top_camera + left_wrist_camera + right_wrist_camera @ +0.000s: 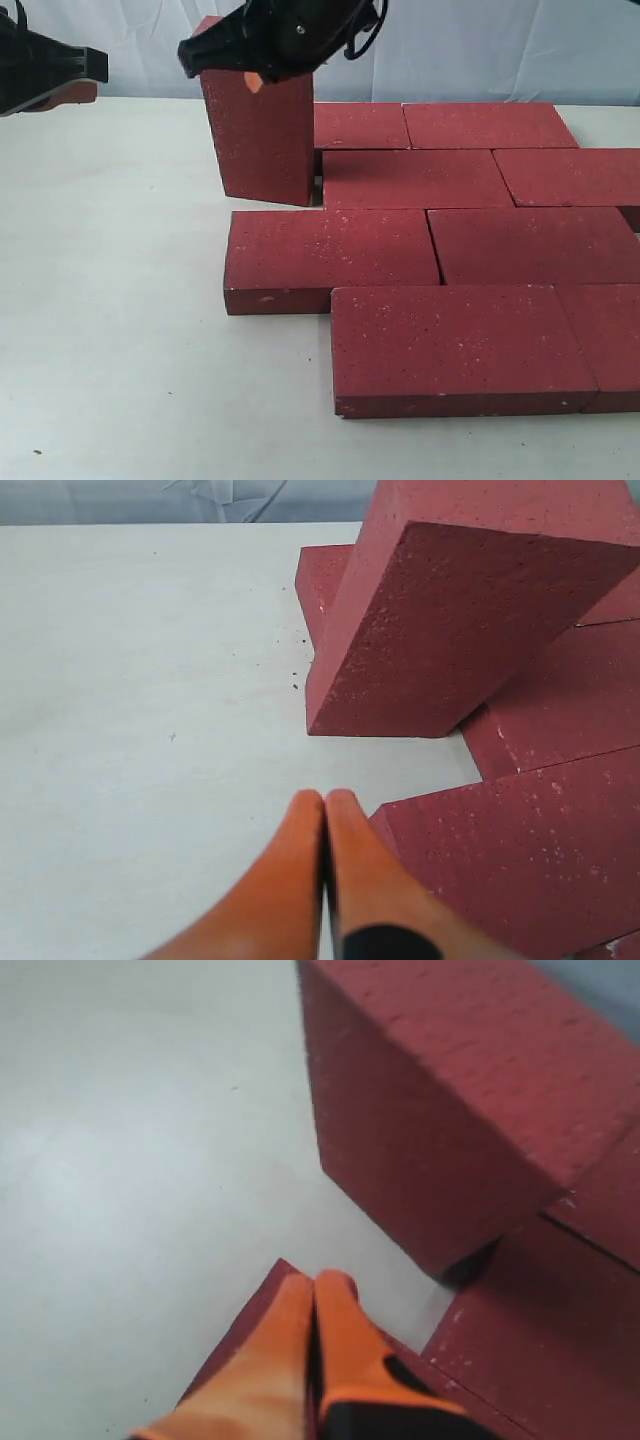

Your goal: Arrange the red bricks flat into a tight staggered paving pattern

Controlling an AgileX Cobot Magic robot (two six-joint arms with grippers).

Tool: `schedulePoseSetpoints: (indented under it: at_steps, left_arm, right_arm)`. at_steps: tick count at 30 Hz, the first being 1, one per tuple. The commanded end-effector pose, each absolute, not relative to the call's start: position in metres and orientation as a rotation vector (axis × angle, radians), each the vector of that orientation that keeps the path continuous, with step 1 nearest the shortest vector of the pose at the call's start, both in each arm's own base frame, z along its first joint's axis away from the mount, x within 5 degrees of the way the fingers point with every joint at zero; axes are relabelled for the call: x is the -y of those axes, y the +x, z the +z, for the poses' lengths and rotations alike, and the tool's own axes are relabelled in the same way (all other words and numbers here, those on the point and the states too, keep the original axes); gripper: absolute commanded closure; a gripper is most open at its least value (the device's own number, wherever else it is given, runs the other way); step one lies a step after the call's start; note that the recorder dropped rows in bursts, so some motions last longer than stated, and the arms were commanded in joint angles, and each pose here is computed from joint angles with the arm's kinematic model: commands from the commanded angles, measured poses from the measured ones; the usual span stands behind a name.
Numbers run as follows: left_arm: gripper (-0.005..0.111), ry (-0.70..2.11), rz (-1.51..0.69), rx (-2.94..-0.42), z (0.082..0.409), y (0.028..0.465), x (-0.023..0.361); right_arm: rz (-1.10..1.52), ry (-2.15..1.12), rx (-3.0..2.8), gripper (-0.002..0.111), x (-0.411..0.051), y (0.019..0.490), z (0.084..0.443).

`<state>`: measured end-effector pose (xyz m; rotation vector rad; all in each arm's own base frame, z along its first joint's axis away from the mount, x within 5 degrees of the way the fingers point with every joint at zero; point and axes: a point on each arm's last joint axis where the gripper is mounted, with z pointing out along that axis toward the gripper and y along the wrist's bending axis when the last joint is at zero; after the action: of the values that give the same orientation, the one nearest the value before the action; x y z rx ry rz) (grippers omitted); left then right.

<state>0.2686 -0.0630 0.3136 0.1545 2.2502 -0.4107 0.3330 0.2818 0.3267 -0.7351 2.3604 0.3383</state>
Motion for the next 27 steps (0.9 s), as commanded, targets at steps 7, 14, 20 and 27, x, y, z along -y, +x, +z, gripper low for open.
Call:
schedulePoseSetpoints:
  at_steps: [7,14,20,27]
  left_arm:
    - [0.107,0.155,-0.422,-2.238,0.317,0.267,0.065]
    - [0.107,0.146,-0.415,-2.219,0.318,0.268,0.064]
    - [0.107,0.122,-0.393,-2.186,0.317,0.274,0.063]
    - [0.107,-0.013,-0.378,-2.169,0.288,0.312,0.063]
  right_arm:
    - [0.266,-0.421,-2.355,0.109,-0.229,0.372,0.334]
    - [0.224,-0.298,-2.365,0.109,-0.213,0.401,0.31]
    - [0.195,-0.324,-2.347,0.109,-0.22,0.416,0.284]
    - [0.227,-0.29,-2.347,0.109,-0.226,0.426,0.264]
